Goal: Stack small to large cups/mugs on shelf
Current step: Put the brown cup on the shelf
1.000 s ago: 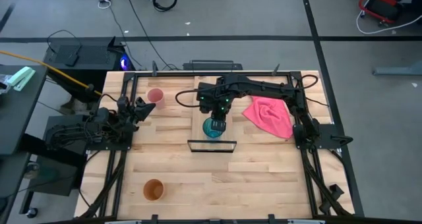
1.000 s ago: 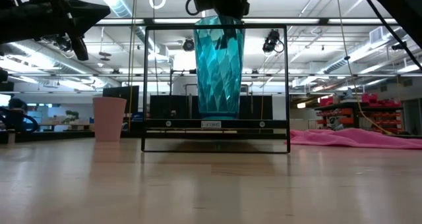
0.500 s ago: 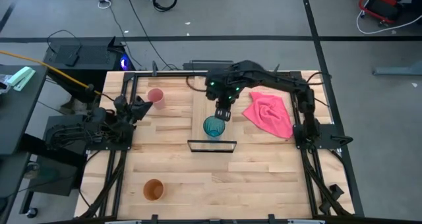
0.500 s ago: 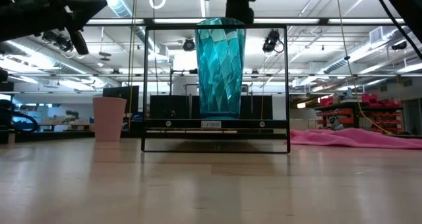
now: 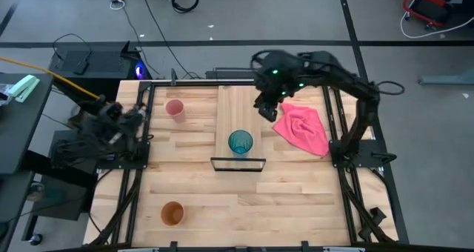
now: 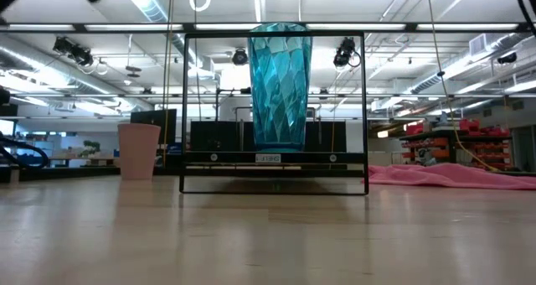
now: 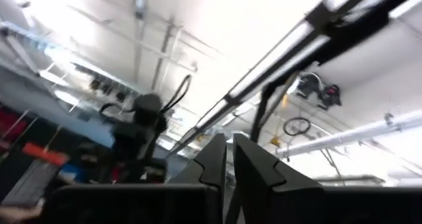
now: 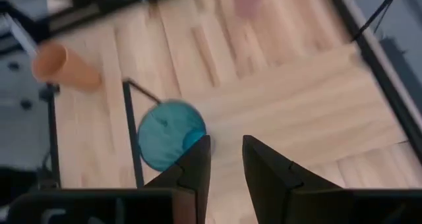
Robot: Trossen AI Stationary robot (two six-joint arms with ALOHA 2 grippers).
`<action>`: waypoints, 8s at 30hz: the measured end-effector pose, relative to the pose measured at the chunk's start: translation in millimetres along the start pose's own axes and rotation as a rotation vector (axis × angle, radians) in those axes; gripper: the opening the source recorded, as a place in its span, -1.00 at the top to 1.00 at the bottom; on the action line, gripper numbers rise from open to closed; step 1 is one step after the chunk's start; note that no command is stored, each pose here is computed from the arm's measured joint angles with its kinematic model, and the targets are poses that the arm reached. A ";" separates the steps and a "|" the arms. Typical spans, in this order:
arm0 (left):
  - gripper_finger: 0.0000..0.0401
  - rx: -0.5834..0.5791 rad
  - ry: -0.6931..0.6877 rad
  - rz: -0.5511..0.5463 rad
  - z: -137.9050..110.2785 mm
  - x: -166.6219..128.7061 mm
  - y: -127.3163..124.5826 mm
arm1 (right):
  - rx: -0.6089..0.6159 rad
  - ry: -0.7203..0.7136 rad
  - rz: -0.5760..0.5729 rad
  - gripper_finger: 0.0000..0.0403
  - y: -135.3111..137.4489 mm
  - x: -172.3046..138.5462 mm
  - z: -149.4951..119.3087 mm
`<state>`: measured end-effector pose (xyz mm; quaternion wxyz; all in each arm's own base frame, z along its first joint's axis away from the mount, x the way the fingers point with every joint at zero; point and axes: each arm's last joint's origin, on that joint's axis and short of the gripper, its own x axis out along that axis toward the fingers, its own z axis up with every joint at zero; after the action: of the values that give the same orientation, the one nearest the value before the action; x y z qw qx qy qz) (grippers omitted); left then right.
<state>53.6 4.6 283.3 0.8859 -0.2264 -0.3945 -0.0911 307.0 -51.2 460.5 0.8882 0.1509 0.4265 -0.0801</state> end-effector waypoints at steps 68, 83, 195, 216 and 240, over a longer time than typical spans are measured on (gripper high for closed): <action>0.64 -0.253 1.571 1.653 -161.7 95.3 -172.7 | -0.162 0.014 -0.044 0.53 115.9 -56.3 -89.2; 0.44 -0.318 1.534 1.711 -190.5 79.6 -163.4 | -0.188 0.181 -0.140 0.53 121.6 -10.7 -111.3; 0.52 -0.828 1.258 0.856 -295.5 47.6 -121.3 | 0.828 -0.096 0.497 0.98 215.7 293.6 -235.4; 0.62 -0.849 1.256 0.742 -292.2 46.6 -138.7 | 0.602 0.011 0.215 1.00 178.6 154.8 -207.8; 0.66 -0.792 1.245 0.770 -293.1 46.7 -132.0 | 0.558 0.662 -0.114 1.00 110.5 54.6 -249.2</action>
<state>232.8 -249.5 189.5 0.7661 -0.5488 0.3338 -0.0222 188.2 136.0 292.8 0.6226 0.3790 0.6581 -0.1887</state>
